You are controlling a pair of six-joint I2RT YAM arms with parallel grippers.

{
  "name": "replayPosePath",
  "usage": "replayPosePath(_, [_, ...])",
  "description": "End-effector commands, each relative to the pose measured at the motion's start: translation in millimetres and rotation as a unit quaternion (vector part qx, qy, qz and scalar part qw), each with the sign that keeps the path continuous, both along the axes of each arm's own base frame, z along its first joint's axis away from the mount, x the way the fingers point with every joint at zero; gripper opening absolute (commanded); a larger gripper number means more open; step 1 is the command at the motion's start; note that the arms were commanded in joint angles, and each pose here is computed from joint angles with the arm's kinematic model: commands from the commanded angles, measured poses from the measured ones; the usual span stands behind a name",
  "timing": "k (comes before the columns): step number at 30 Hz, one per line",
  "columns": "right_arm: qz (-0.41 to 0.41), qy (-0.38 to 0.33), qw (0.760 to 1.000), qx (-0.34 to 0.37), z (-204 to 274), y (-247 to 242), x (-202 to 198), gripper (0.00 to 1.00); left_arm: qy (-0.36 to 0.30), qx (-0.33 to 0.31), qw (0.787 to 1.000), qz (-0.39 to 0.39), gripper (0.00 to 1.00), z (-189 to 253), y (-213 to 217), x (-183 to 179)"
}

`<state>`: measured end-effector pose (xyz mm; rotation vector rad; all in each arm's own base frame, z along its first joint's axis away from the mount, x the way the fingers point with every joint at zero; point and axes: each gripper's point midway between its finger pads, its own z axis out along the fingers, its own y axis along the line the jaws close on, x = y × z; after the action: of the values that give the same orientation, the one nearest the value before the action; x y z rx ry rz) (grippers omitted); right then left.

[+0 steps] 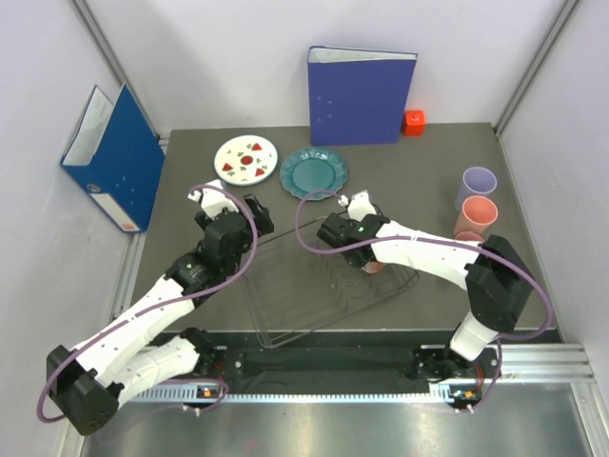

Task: Unload the mixed dishes from the dish rack
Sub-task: Pick up the bowl from the dish rack.

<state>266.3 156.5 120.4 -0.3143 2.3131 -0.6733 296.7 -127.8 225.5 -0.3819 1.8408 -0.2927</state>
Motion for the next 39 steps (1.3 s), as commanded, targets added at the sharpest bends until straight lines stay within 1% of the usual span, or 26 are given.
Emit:
replayPosePath(1, [0.002,-0.032,0.998,0.058,9,23,9,0.00,0.024,0.000,0.999,0.034,0.99,0,10,-3])
replayPosePath(2, [0.003,-0.033,0.998,0.059,11,24,9,0.00,0.045,0.015,0.998,0.044,0.99,-8,17,-8])
replayPosePath(4, [0.004,-0.036,0.997,0.062,13,24,10,0.00,0.059,0.015,0.996,0.066,0.99,-10,24,-12])
replayPosePath(5, [0.004,-0.034,0.998,0.060,12,24,9,0.00,0.075,0.025,0.994,0.080,0.99,-17,32,-18])
replayPosePath(8, [0.004,-0.037,0.997,0.064,12,23,9,0.00,0.080,-0.023,0.990,0.110,0.99,-21,39,-29])
replayPosePath(9, [0.004,-0.037,0.997,0.064,12,23,8,0.00,0.059,-0.049,0.991,0.107,0.99,-12,40,-32])
replayPosePath(10, [0.004,-0.038,0.997,0.066,12,22,8,0.00,0.059,-0.056,0.991,0.103,0.92,-17,41,-35])
replayPosePath(11, [0.004,-0.037,0.997,0.065,12,22,8,0.00,0.056,-0.072,0.991,0.097,0.87,-15,39,-38])
replayPosePath(12, [0.004,-0.038,0.997,0.065,12,21,8,0.00,0.047,-0.089,0.991,0.090,0.84,-10,39,-42])
replayPosePath(14, [0.004,-0.040,0.997,0.067,13,21,7,0.00,0.058,-0.110,0.989,0.080,0.78,-9,34,-48])
replayPosePath(18, [0.006,-0.042,0.996,0.073,13,23,8,0.00,0.139,-0.107,0.982,0.068,0.75,-38,25,-64])
replayPosePath(21, [0.007,-0.041,0.996,0.075,12,24,8,0.00,0.183,-0.111,0.975,0.061,0.73,-58,19,-73])
replayPosePath(26, [0.008,-0.042,0.996,0.076,13,22,7,0.00,0.223,-0.122,0.964,0.081,0.68,-84,21,-86])
replayPosePath(30, [0.009,-0.041,0.996,0.077,11,22,7,0.00,0.228,-0.128,0.961,0.093,0.66,-88,25,-91])
replayPosePath(36, [0.010,-0.042,0.996,0.081,10,23,7,0.00,0.236,-0.105,0.960,0.111,0.66,-77,40,-101])
replayPosePath(39, [0.011,-0.041,0.996,0.083,9,25,7,0.00,0.214,-0.116,0.964,0.109,0.70,-59,44,-101])
